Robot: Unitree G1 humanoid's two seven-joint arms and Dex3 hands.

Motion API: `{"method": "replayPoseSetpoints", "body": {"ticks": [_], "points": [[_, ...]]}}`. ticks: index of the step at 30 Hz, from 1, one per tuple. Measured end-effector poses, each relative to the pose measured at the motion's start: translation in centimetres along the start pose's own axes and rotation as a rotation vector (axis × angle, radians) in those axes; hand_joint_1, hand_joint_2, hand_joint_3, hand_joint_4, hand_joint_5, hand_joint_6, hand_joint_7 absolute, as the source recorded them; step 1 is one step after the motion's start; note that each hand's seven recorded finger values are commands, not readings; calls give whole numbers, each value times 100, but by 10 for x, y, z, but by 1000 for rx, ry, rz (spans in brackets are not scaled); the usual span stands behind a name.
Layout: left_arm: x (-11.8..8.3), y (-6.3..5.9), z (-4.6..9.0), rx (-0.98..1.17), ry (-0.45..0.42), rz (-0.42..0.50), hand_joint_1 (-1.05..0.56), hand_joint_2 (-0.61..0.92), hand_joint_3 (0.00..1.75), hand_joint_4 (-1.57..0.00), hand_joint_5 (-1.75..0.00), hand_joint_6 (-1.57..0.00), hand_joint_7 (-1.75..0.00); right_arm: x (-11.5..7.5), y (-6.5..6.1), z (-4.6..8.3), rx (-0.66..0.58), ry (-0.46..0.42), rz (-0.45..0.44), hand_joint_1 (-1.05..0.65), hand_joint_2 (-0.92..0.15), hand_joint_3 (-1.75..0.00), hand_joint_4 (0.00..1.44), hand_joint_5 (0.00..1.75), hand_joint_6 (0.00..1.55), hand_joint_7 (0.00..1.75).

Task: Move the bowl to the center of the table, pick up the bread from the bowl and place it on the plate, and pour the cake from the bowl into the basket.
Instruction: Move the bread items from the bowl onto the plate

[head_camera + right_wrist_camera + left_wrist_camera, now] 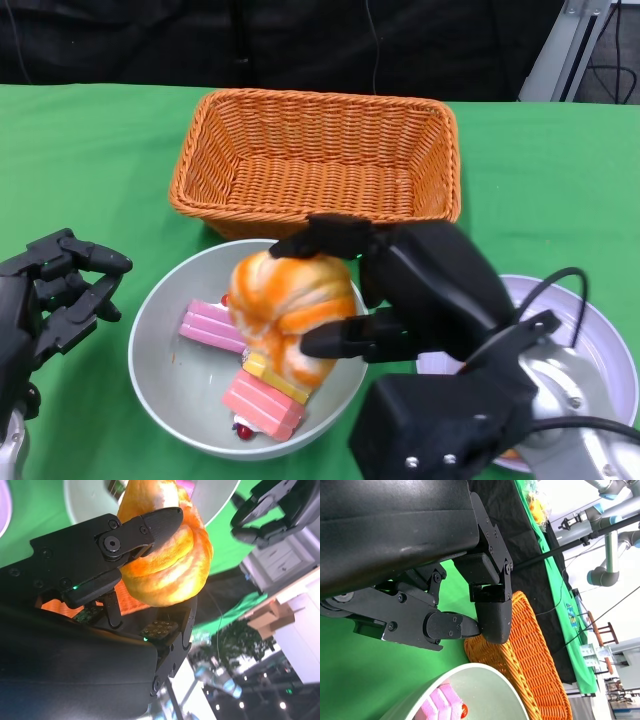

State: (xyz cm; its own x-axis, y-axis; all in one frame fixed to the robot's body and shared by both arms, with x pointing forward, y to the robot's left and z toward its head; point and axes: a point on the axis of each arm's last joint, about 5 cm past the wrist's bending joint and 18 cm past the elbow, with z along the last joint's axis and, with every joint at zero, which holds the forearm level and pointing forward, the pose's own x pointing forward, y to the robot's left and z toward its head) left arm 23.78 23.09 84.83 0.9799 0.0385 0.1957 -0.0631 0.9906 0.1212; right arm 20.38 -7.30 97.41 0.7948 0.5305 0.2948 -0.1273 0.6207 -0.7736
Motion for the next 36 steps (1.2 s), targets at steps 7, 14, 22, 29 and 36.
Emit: {"method": "replayPoseSetpoints", "body": {"ticks": [7,14,22,29,36], "points": [[0,0,0,0,-1,1,-19,92,29,-83,-140,-87,-102,-17,-10,-12,-43,-7,-74,-21,-91,-1,77,146,85,74],[0,1,0,1,-2,2,-19,91,30,-85,-140,-88,-102,-30,-16,-21,-51,12,-129,-21,-92,-3,72,156,84,74],[0,2,1,7,-2,3,-18,90,31,-84,-140,-88,-104,-44,-24,-29,-67,66,-178,-18,-90,-1,73,154,87,71],[0,3,1,7,-2,3,-18,89,32,-83,-140,-87,-105,-47,-27,-30,-74,65,-193,-18,-91,-1,73,154,88,69],[0,6,1,14,5,9,-18,89,34,-82,-142,-86,-106,-79,-44,-43,-55,221,-265,-13,-91,-1,77,147,89,67]]}}
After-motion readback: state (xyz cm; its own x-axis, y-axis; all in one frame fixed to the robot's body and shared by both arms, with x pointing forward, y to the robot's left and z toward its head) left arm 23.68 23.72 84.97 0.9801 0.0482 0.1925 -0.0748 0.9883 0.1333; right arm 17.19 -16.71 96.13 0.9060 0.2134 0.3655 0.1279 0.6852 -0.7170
